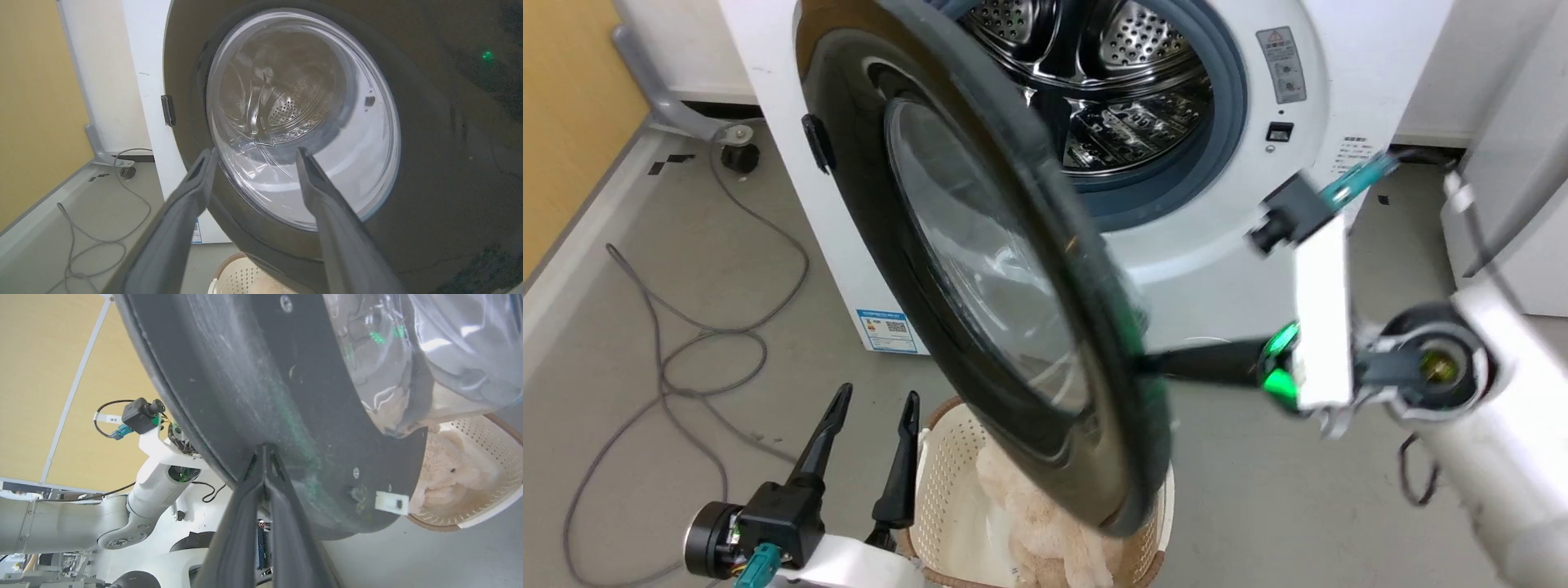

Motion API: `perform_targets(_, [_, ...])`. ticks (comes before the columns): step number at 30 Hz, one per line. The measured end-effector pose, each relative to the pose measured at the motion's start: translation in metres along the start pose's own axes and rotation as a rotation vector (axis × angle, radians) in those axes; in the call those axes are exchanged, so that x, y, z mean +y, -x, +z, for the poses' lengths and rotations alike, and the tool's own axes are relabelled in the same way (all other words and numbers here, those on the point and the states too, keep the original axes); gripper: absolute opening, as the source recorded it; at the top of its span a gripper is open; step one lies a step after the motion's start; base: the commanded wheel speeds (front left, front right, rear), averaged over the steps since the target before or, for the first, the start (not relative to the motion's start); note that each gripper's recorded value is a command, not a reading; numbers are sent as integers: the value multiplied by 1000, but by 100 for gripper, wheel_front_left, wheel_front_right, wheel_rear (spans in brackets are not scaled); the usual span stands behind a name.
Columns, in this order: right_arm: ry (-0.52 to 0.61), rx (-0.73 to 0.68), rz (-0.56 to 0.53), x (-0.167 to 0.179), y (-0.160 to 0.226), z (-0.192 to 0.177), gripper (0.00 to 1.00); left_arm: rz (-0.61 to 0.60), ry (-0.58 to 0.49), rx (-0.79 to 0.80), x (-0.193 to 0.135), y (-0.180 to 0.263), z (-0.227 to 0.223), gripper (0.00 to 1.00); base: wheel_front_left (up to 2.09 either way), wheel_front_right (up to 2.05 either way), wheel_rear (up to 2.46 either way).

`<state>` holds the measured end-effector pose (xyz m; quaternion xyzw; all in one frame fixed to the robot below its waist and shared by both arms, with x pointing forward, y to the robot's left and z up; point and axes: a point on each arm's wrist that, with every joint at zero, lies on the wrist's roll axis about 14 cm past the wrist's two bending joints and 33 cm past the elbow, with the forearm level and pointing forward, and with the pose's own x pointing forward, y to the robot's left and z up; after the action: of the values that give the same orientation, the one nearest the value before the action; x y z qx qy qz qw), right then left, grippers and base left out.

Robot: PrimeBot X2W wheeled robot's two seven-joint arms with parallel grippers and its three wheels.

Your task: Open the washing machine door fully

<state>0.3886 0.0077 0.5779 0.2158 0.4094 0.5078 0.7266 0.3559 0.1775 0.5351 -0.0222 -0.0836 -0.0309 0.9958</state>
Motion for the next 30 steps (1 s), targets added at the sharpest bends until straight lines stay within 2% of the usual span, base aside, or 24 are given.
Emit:
perform_targets(9, [31,33,159,41,-26,-32,0,27,-9,25,9,4,-7,100,0,0,0])
perform_targets(11, [29,4,187,49,-26,-31,0,29,-10,25,9,4,-7,100,0,0,0])
perform_targets(15, [-15,-181,217,53,-18,-12,0,31,-10,25,9,4,-7,100,0,0,0])
perform_targets(18, [-75,-397,185,39,-3,8,46,27,-9,26,7,4,-8,100,0,0,0])
perform_targets(19, [-101,-454,171,32,1,11,70,24,-7,27,5,4,-8,100,0,0,0])
perform_targets(20, [-132,-509,157,25,6,12,100,21,-6,29,4,5,-9,100,0,0,0])
perform_targets(24, [-243,-695,100,0,27,5,100,21,6,53,3,8,-17,100,0,0,0])
perform_targets(30, [-361,-1007,-101,-54,75,-20,100,-2,14,52,-4,2,-17,100,0,0,0])
